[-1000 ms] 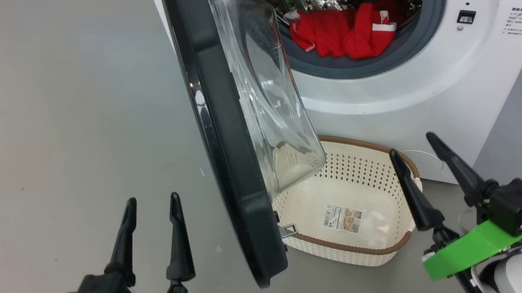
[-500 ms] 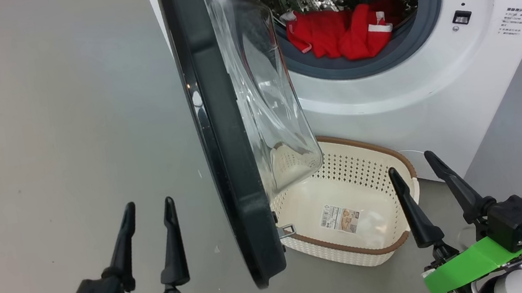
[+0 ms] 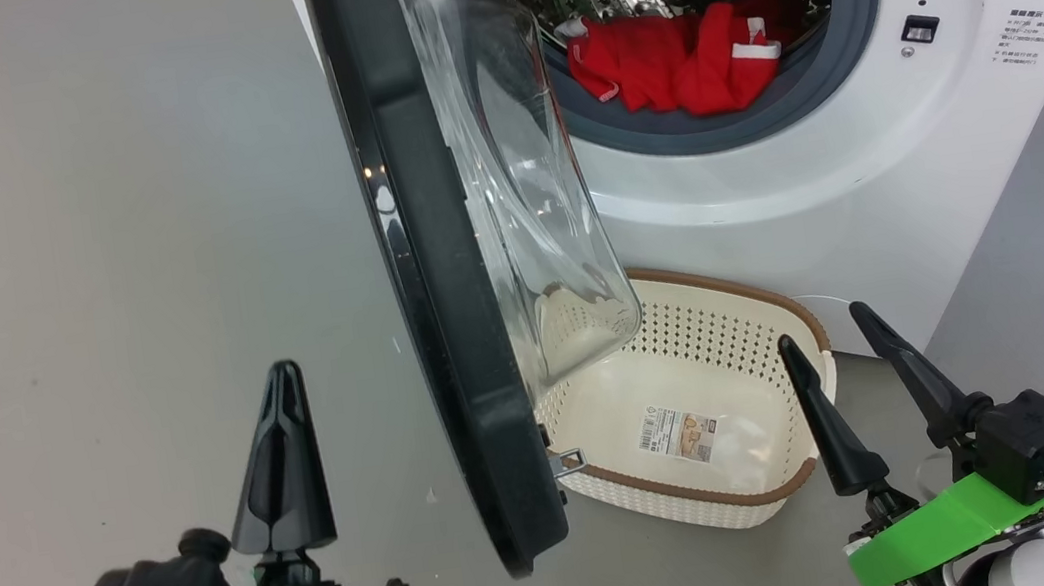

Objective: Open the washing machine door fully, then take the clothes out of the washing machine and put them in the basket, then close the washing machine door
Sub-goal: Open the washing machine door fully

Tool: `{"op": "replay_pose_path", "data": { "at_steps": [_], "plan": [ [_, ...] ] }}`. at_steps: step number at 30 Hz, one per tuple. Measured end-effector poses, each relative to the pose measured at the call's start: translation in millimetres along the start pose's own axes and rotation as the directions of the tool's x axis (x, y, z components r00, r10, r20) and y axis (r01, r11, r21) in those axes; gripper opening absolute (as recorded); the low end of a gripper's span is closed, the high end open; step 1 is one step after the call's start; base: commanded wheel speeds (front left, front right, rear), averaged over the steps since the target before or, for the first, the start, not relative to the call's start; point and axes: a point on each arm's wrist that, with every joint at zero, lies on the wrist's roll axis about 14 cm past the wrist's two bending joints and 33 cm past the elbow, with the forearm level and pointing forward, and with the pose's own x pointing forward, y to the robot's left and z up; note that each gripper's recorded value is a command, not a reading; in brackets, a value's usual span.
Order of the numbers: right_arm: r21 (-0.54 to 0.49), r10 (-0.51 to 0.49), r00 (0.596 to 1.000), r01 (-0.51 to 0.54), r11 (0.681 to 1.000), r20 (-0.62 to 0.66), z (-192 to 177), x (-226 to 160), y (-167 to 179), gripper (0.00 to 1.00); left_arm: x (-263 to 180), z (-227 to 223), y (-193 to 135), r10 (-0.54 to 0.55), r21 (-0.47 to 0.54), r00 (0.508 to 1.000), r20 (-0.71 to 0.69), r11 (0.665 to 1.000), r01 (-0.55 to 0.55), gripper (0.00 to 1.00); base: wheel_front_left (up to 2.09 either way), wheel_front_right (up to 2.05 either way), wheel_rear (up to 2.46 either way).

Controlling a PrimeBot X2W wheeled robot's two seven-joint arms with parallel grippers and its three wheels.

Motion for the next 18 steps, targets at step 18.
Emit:
{"op": "replay_pose_path", "data": {
  "at_steps": [18],
  "plan": [
    [0.0,-0.017,1.0,0.017,1.0,-0.001,-1,-2,-6,1.0,11,93,-79,-0.25,-0.019,0.927,0.281,0.964,0.266,0.0,0.0,0.0,0.0]
  ]
}}
